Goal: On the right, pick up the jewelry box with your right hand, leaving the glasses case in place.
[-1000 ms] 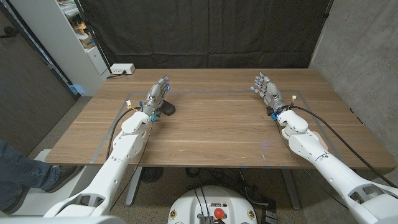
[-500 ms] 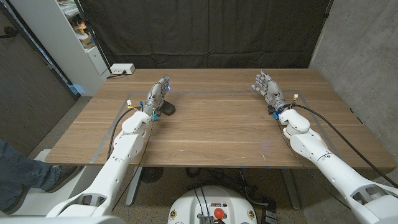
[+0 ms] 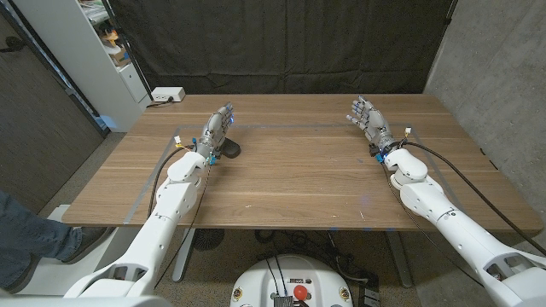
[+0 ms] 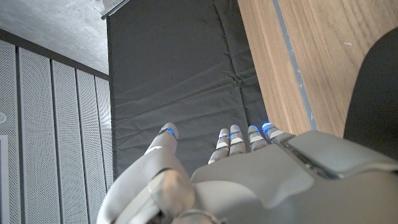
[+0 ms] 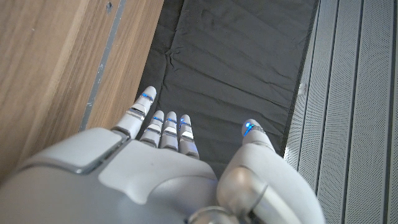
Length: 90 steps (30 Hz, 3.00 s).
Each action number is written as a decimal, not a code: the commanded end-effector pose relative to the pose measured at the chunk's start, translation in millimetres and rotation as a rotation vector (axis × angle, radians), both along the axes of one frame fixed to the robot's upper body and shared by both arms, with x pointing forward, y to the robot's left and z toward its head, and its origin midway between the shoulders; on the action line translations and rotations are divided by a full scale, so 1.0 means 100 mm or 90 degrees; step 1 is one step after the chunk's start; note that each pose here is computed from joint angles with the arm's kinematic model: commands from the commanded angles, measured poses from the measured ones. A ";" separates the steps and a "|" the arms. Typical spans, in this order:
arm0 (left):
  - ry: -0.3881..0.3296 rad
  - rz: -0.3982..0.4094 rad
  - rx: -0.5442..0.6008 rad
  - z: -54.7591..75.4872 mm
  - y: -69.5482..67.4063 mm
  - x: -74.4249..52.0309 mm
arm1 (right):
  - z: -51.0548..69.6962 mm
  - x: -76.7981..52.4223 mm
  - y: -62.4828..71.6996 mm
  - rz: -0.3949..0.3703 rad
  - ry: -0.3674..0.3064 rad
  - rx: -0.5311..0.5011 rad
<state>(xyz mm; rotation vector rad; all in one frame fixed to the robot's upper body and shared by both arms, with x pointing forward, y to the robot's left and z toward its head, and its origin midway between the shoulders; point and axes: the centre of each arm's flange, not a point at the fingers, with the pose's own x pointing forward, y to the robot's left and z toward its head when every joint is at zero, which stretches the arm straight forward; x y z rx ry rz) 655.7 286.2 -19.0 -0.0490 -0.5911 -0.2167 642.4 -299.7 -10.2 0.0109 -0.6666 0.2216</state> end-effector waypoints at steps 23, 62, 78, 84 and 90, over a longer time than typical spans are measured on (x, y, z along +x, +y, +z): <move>-0.001 -0.006 0.002 0.05 0.03 0.07 | 0.05 -0.14 -0.07 -0.006 -0.034 -0.013; -0.005 -0.011 0.007 0.07 0.02 0.03 | 0.10 -0.44 -0.37 -0.038 -0.071 -0.036; -0.007 -0.016 0.008 0.11 0.02 0.05 | 0.08 -0.50 -0.49 -0.054 -0.074 -0.035; -0.005 -0.019 0.005 0.12 0.03 0.06 | 0.07 -0.53 -0.52 -0.062 -0.076 -0.037; -0.007 -0.017 0.007 0.14 0.04 0.06 | 0.07 -0.56 -0.55 -0.066 -0.075 -0.037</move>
